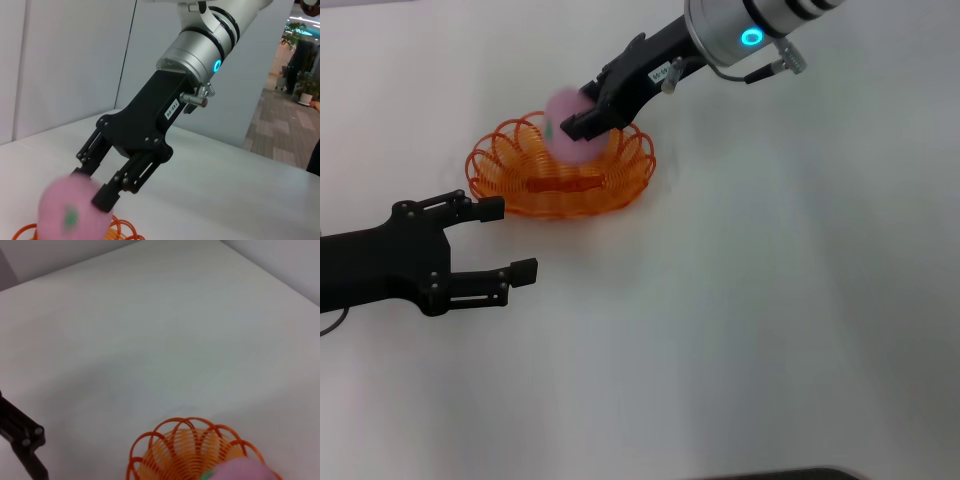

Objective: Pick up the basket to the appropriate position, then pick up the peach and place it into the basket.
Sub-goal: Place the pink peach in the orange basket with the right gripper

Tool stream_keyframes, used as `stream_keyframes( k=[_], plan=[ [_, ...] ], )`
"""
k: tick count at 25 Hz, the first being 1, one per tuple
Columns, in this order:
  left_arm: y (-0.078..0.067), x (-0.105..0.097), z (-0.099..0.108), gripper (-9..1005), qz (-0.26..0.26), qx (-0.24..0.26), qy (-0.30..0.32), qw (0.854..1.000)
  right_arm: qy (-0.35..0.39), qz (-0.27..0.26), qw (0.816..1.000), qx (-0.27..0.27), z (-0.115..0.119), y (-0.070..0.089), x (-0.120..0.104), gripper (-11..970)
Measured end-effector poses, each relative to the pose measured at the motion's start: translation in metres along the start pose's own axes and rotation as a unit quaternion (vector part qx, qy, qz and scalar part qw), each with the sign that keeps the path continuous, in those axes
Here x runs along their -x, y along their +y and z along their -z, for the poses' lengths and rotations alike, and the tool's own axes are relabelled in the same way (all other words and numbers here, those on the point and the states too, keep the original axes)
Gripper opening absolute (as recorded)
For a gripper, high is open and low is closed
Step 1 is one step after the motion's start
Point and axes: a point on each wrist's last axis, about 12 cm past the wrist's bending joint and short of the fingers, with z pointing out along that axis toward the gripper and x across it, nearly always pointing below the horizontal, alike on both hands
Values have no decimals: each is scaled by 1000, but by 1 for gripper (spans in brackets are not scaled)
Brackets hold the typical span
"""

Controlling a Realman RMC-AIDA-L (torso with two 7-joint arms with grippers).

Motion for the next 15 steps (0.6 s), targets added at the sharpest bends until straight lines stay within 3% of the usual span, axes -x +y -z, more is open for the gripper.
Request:
stream_keyframes(
  k=[12,15],
  plan=[
    [-1,0,-1,890,1,-4,-1,1000,-4,5,1000,17,-1,5,-3,707],
    [-1,0,0,890,3,-2,-3,1000,-15,13,999,30,12,6,-7,920]
  ],
)
